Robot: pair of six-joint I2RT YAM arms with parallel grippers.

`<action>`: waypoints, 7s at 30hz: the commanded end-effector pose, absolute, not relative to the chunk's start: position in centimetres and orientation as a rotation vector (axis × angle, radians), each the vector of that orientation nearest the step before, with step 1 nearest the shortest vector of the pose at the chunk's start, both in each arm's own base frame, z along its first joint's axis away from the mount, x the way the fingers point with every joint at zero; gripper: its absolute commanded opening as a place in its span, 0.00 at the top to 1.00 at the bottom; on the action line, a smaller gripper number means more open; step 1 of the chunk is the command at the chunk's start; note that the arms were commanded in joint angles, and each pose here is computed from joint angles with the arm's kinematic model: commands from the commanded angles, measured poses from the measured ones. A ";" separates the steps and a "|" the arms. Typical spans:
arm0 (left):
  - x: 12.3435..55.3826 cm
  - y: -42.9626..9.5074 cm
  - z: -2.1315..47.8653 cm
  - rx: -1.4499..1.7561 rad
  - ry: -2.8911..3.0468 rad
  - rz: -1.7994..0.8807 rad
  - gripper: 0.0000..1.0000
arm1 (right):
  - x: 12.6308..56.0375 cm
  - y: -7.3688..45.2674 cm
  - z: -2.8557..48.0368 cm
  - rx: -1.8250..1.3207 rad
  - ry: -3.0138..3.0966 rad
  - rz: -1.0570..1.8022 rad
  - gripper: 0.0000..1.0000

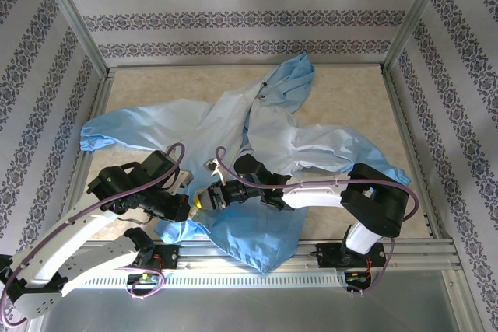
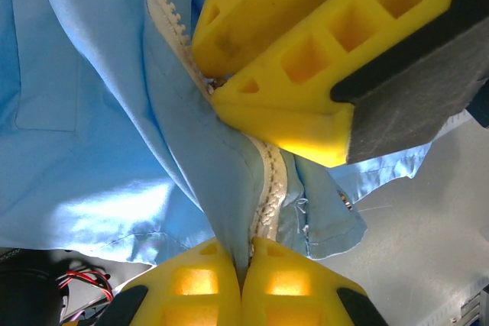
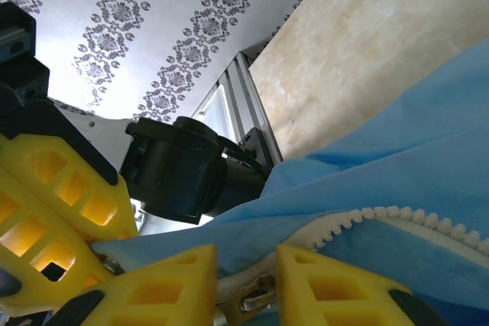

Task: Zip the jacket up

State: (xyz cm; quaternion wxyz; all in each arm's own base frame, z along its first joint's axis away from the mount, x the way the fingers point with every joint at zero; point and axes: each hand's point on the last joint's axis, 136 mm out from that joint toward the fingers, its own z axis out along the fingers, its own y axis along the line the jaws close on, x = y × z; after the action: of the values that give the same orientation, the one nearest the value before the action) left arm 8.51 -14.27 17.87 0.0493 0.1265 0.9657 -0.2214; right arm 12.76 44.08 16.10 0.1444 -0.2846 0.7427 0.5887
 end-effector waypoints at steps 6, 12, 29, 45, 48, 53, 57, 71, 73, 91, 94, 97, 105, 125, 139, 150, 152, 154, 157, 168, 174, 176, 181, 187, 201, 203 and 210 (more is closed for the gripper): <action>8.5 -13.9 18.0 0.407 2.932 -0.641 1.00 | 12.1 43.3 18.0 -0.943 1.993 1.629 0.61; 8.4 -13.7 17.8 0.445 2.946 -0.614 1.00 | 11.9 42.6 18.8 -1.038 1.899 1.582 0.59; 8.3 -14.1 17.7 0.489 2.915 -0.661 1.00 | 11.1 43.0 18.2 -1.108 1.906 1.676 0.51; 8.7 -14.6 17.6 0.586 2.846 -0.676 1.00 | 13.5 39.7 16.5 -1.438 1.782 1.123 0.50; 8.8 -14.6 17.7 0.600 2.833 -0.674 1.00 | 13.4 40.0 16.7 -1.477 1.721 1.107 0.48; 9.4 -14.6 18.3 0.616 2.794 -0.654 1.00 | 13.2 41.7 16.6 -1.541 1.674 1.131 0.47; 9.6 -14.6 18.2 0.612 2.791 -0.649 1.00 | 13.3 42.3 16.6 -1.551 1.663 1.144 0.55; 9.7 -14.4 17.6 0.601 2.805 -0.623 1.00 | 13.6 40.7 16.2 -1.522 1.670 1.173 0.77; 9.7 -14.4 17.7 0.599 2.803 -0.624 1.00 | 13.4 40.7 16.2 -1.530 1.662 1.172 0.65; 9.8 -14.7 17.7 0.601 2.802 -0.633 1.00 | 12.5 43.8 17.8 -1.548 1.573 1.240 0.52; 10.0 -14.7 17.7 0.609 2.803 -0.625 1.00 | 12.5 44.0 17.5 -1.554 1.573 1.248 0.53; 10.2 -14.7 17.9 0.616 2.801 -0.612 1.00 | 12.8 44.1 16.9 -1.546 1.593 1.240 0.55; 10.5 -14.9 17.8 0.635 2.821 -0.584 1.00 | 14.8 43.3 16.1 -1.460 1.668 1.198 0.68; 10.7 -14.8 18.6 0.707 2.769 -0.570 1.00 | 15.7 40.7 13.1 -1.568 1.527 0.963 0.57; 11.2 -14.7 17.9 0.848 2.773 -0.486 1.00 | 15.8 43.0 14.7 -1.672 1.187 0.877 0.57; 11.1 -14.2 17.8 0.831 2.761 -0.470 1.00 | 13.4 44.6 14.3 -1.721 1.084 0.937 0.64; 11.2 -14.2 17.8 0.831 2.764 -0.467 1.00 | 13.0 44.6 14.5 -1.721 1.067 0.942 0.63; 11.2 -14.1 17.7 0.829 2.769 -0.463 1.00 | 12.3 44.5 14.6 -1.730 1.041 0.957 0.60; 11.2 -14.1 17.7 0.826 2.768 -0.457 1.00 | 11.7 44.4 14.7 -1.737 1.021 0.974 0.59; 11.1 -13.0 16.6 0.597 2.973 -0.334 1.00 | 18.5 42.1 13.6 -1.552 1.235 0.565 1.00; 10.6 -13.0 14.7 0.337 3.079 -0.338 1.00 | 21.8 39.2 13.1 -1.447 1.365 0.422 1.00; 10.9 -13.9 14.0 0.243 3.065 -0.418 1.00 | 22.1 38.3 13.0 -1.426 1.395 0.415 1.00; 11.8 -15.8 12.0 0.090 3.003 -0.586 1.00 | 21.6 37.1 11.9 -1.441 1.427 0.426 1.00; 12.5 -16.6 11.0 0.141 2.947 -0.621 1.00 | 21.0 36.2 11.0 -1.458 1.458 0.429 1.00; 12.5 -15.8 8.6 0.141 2.970 -0.490 1.00 | 21.9 35.3 12.0 -1.108 1.808 0.697 0.64; 11.9 -15.4 7.1 0.081 3.013 -0.443 1.00 | 22.4 34.3 12.2 -0.968 1.927 0.762 0.61; 10.8 -13.9 4.8 -0.005 3.083 -0.266 1.00 | 20.7 34.5 12.0 -0.662 2.195 1.080 0.58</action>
State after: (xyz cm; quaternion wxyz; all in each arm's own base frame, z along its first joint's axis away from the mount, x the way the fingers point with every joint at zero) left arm 10.80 -14.94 5.40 0.0199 0.0272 0.9924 -0.1180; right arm 21.94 33.86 11.98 0.3769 -0.3369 0.7929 0.3402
